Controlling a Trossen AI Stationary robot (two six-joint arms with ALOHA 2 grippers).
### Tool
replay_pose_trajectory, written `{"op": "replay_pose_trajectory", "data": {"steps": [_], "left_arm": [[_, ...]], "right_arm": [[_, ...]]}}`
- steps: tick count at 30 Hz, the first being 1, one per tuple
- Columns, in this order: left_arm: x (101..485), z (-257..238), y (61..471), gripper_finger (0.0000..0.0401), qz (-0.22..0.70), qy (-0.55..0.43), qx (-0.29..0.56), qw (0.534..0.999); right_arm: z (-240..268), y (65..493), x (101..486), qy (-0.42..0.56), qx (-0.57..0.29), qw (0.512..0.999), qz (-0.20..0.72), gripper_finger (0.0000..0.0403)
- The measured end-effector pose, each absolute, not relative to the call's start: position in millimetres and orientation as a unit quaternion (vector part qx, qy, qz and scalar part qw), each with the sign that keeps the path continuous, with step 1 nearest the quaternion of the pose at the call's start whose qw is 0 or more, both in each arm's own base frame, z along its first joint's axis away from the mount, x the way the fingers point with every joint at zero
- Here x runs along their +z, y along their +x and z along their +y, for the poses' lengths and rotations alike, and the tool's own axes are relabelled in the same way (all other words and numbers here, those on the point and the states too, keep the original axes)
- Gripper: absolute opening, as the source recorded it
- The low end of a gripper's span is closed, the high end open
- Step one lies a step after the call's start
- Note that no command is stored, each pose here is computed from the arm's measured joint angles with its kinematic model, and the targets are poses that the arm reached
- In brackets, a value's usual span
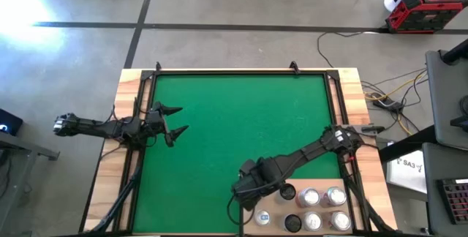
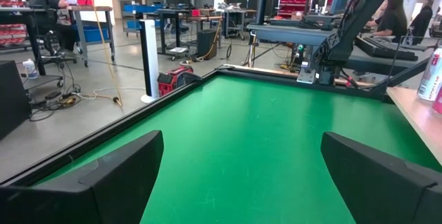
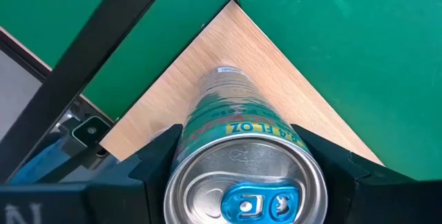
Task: Place canned beverage on shelf
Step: Put the blue soda can aligned with the blue soda can on the shelf
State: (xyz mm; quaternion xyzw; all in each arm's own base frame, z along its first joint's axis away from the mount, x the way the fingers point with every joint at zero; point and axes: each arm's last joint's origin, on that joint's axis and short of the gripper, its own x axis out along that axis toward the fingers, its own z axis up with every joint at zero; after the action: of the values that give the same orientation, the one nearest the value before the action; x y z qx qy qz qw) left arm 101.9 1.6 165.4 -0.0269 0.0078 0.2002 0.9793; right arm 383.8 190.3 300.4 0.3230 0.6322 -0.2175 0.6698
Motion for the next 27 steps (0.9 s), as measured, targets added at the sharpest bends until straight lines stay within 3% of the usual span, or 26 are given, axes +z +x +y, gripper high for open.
{"op": "replay_pose_trajectory", "data": {"steps": [27], "left_arm": [[165.2, 1.6, 101.9, 0.0378, 0.008, -0.027, 0.200, 0.979]], "right_arm": [[205.3, 377.5, 290.7, 0.333, -0.251, 0.666, 0.619, 0.0226]]}}
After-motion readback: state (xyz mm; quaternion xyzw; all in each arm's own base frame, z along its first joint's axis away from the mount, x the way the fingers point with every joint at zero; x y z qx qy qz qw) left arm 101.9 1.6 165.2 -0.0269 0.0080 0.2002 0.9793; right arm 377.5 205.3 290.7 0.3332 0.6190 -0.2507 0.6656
